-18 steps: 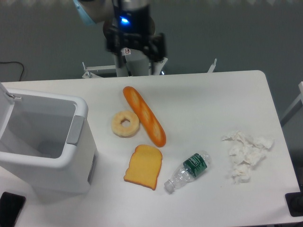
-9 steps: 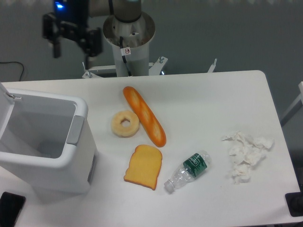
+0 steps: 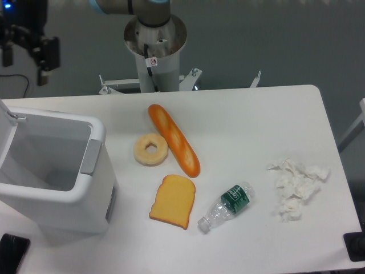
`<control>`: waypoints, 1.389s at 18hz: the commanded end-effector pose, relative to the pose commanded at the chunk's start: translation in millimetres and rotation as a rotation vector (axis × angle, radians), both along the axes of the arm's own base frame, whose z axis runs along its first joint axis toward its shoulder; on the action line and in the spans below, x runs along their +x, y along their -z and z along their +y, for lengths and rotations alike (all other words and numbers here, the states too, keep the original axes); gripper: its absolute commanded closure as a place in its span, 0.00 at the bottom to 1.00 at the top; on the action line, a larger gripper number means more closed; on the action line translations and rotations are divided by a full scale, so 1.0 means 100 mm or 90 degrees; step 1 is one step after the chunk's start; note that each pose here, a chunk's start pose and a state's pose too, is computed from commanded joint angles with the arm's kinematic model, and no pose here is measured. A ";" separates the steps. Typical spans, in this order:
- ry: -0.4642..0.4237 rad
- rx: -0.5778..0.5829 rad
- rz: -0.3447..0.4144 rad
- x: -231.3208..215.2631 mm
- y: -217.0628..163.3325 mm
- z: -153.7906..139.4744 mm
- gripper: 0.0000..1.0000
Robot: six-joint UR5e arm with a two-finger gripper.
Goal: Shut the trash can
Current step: 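Raise the gripper and swing it over toward the open trash can lid, then lower the gripper behind the raised trash can lid, then push the raised lid forward and down with the gripper until shut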
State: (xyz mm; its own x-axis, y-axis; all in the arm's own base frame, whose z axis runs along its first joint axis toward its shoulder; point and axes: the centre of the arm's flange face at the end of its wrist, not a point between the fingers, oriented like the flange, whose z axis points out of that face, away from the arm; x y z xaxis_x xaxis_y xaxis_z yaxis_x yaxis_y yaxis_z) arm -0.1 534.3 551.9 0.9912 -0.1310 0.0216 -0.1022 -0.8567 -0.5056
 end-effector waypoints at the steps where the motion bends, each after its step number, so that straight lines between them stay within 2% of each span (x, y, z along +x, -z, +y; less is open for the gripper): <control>1: 0.002 0.000 -0.003 0.04 -0.01 0.06 0.00; 12: -0.006 0.014 0.006 0.03 0.00 0.25 0.00; 16: -0.035 0.013 0.037 -0.09 0.03 0.31 0.00; 25: -0.092 0.030 0.046 -0.55 -0.11 0.20 0.00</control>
